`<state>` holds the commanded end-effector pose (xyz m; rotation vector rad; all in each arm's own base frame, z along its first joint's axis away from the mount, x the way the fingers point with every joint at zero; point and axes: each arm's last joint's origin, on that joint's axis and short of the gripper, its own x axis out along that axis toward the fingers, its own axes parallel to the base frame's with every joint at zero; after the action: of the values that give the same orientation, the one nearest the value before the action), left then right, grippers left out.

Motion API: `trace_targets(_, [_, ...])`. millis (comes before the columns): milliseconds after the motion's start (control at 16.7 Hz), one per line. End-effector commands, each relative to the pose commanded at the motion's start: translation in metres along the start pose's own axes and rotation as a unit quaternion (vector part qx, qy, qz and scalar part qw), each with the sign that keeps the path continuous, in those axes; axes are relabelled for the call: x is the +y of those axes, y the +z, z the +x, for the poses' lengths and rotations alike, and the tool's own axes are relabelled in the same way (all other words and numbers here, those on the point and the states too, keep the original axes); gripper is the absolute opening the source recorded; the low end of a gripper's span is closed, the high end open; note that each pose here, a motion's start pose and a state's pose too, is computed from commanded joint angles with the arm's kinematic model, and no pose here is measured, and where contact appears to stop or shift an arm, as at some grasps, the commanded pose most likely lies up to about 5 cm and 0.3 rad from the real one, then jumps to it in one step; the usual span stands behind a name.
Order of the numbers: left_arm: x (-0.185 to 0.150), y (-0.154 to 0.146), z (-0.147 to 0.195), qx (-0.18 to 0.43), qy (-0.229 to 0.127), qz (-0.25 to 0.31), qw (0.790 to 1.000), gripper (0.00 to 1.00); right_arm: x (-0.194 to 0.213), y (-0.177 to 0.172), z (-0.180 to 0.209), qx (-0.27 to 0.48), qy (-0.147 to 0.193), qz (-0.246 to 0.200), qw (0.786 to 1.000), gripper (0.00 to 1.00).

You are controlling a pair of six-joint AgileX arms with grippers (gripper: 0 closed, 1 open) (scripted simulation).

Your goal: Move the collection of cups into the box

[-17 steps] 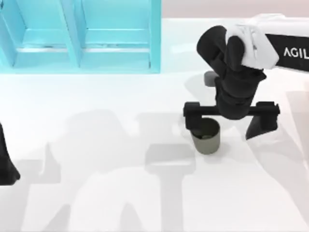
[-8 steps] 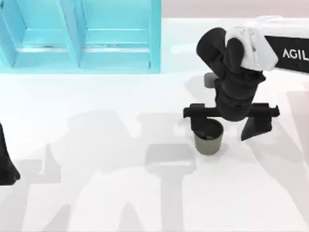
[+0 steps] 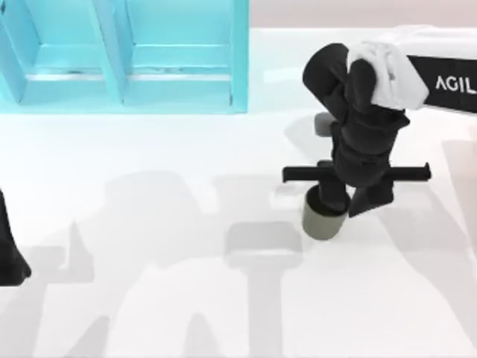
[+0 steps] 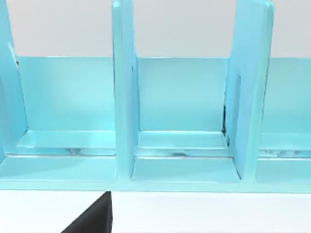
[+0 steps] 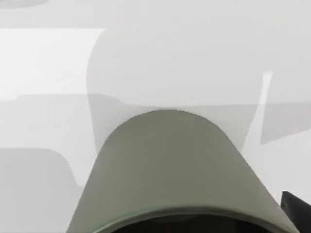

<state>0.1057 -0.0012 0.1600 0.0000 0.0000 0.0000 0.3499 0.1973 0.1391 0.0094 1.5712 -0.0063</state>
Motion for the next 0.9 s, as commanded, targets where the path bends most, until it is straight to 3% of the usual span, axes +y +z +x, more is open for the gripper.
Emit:
trace_targets(600, [0.0, 0.0, 0.0, 0.0, 0.0, 0.0, 1.0, 1.0, -0.002, 0.001, -0.002, -0.001, 0.0, 0.002, 1.0, 0.0])
trace_targets(900, [0.0, 0.0, 0.0, 0.0, 0.0, 0.0, 1.0, 1.0, -0.057, 0.007, -0.054, 0.005, -0.002, 0.007, 1.0, 0.0])
